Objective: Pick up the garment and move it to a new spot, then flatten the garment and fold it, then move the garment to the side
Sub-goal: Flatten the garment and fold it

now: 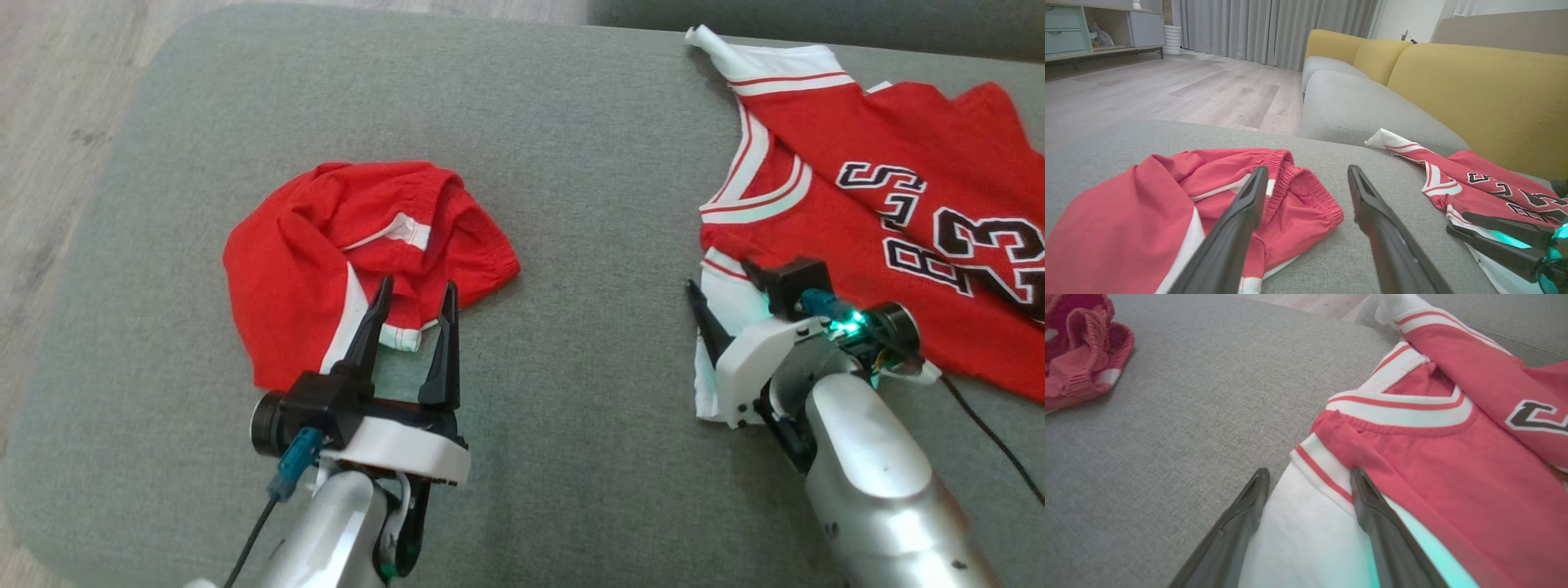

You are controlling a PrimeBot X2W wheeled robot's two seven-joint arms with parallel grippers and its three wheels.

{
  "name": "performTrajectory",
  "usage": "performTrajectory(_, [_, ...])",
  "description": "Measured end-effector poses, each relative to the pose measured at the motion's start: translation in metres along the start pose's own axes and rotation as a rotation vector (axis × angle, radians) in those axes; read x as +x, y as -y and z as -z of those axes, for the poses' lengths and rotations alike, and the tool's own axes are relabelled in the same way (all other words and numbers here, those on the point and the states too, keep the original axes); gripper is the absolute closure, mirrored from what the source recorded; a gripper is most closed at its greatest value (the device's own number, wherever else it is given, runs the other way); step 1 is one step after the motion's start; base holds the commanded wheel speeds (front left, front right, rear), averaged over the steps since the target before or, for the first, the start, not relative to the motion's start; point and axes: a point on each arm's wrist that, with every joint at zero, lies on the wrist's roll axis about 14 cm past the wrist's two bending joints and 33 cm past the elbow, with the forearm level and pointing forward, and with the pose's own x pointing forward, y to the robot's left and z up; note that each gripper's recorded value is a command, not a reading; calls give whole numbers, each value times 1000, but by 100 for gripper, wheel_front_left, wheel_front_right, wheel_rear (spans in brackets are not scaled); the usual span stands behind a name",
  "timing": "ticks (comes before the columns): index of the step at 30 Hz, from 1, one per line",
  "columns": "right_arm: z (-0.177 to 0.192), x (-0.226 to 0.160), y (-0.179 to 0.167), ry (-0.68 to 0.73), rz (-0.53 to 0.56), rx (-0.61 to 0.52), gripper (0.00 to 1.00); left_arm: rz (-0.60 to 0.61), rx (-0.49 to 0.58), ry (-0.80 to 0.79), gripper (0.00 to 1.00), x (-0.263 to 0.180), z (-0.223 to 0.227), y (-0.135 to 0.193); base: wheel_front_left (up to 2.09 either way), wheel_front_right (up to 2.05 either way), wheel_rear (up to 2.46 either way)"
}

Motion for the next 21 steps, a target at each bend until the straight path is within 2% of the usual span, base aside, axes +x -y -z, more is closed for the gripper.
performTrajectory(3, [1, 4, 1, -11, -1, 6, 3, -5, 2, 0, 0, 0, 0, -2, 0, 0, 0])
performTrajectory(4, [1, 5, 1, -13, -4, 16, 81, -5, 3, 0, 0, 0, 0, -2, 0, 0, 0])
performTrajectory(5, [1, 6, 0, -12, -6, 24, 100, -5, 3, 1, 0, 0, -1, -2, 0, 0, 0])
performTrajectory(10, [-5, 7, -11, 28, -50, 50, 100, -4, 7, 5, 0, 2, -2, -1, 0, 0, 0])
performTrajectory(14, [-13, 4, -32, 81, -118, 67, 100, 4, 6, 4, 0, 4, -2, 2, 0, 0, 0])
performTrajectory(21, [-54, 4, -64, 192, -229, 62, 100, 11, 7, 7, 0, 4, -3, 4, 0, 0, 0])
